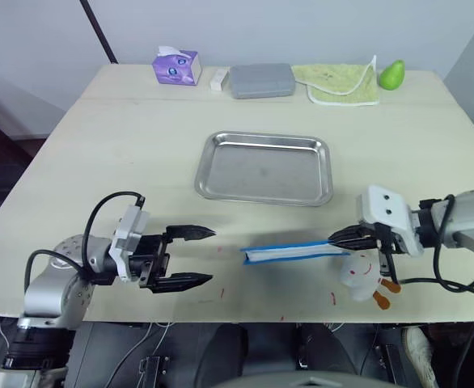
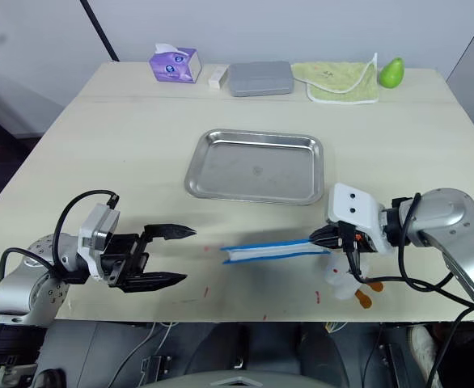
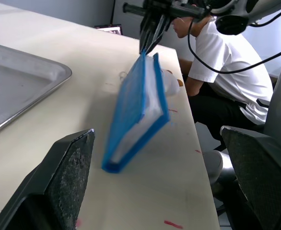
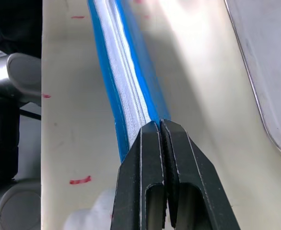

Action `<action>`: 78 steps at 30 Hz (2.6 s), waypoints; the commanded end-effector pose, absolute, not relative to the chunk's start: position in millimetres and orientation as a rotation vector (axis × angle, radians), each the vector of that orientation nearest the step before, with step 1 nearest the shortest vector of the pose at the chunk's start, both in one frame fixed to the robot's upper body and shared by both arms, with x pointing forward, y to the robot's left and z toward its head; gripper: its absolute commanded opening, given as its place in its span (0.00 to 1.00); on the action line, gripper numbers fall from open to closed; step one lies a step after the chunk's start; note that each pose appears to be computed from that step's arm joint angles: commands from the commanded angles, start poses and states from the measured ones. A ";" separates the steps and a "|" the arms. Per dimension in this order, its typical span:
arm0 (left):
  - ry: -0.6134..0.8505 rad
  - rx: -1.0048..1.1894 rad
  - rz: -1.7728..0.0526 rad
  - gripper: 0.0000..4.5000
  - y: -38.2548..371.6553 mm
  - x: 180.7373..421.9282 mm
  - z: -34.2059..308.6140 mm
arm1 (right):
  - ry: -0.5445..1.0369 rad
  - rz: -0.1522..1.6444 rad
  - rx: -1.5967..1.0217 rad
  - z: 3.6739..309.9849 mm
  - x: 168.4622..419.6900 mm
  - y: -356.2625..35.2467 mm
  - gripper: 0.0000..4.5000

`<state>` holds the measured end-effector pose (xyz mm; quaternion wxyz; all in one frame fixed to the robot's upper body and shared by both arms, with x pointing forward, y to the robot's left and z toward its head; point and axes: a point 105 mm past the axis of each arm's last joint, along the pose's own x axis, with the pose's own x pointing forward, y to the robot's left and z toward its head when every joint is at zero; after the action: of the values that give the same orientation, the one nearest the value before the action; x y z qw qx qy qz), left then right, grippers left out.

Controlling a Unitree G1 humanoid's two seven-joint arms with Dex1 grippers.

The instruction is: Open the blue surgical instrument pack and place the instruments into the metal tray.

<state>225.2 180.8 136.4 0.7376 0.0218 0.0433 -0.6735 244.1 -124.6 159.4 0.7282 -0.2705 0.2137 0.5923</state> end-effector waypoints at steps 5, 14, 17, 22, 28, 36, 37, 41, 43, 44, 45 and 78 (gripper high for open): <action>0.051 0.107 -1.480 1.00 168.4 236.5 127.7 | 0.491 1.336 -0.602 154.6 260.9 -127.0 0.01; -0.027 0.089 -1.502 1.00 136.8 261.4 121.1 | 0.498 1.359 -0.633 151.5 270.5 -127.2 0.01; -0.052 0.080 -1.512 1.00 128.2 265.1 120.5 | 0.498 1.359 -0.640 151.0 271.7 -127.0 0.01; -0.066 0.048 -1.534 1.00 115.3 267.2 117.9 | 0.497 1.359 -0.642 151.6 272.4 -126.4 0.01; -0.069 0.054 -1.538 1.00 112.9 267.4 115.0 | 0.494 1.359 -0.641 152.5 272.0 -125.5 0.01; -0.072 0.045 -1.548 0.84 108.7 268.6 117.0 | 0.489 1.360 -0.638 153.1 271.4 -123.1 0.00; -0.072 0.044 -1.549 0.75 108.4 268.7 117.3 | 0.489 1.360 -0.637 153.1 271.4 -123.0 0.00; -0.064 0.061 -1.560 0.33 108.5 267.9 116.0 | 0.487 1.357 -0.635 153.5 271.4 -122.5 0.00; -0.063 0.075 -1.552 0.20 108.2 269.6 114.9 | 0.483 1.354 -0.633 153.9 271.7 -121.8 0.00; -0.071 0.089 -1.546 0.05 108.2 270.9 114.5 | 0.480 1.353 -0.631 154.2 271.8 -121.3 0.00; -0.074 0.103 -1.546 0.00 108.3 271.4 113.6 | 0.478 1.350 -0.625 154.6 272.0 -120.8 0.00; -0.080 0.359 -1.451 0.00 185.0 282.7 125.4 | 0.419 1.070 -0.304 171.5 201.8 -191.4 0.98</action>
<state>285.8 181.0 121.9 0.7474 0.1416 -0.0349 -0.6482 200.6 -198.6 171.9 0.8241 -0.1159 0.2119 0.5124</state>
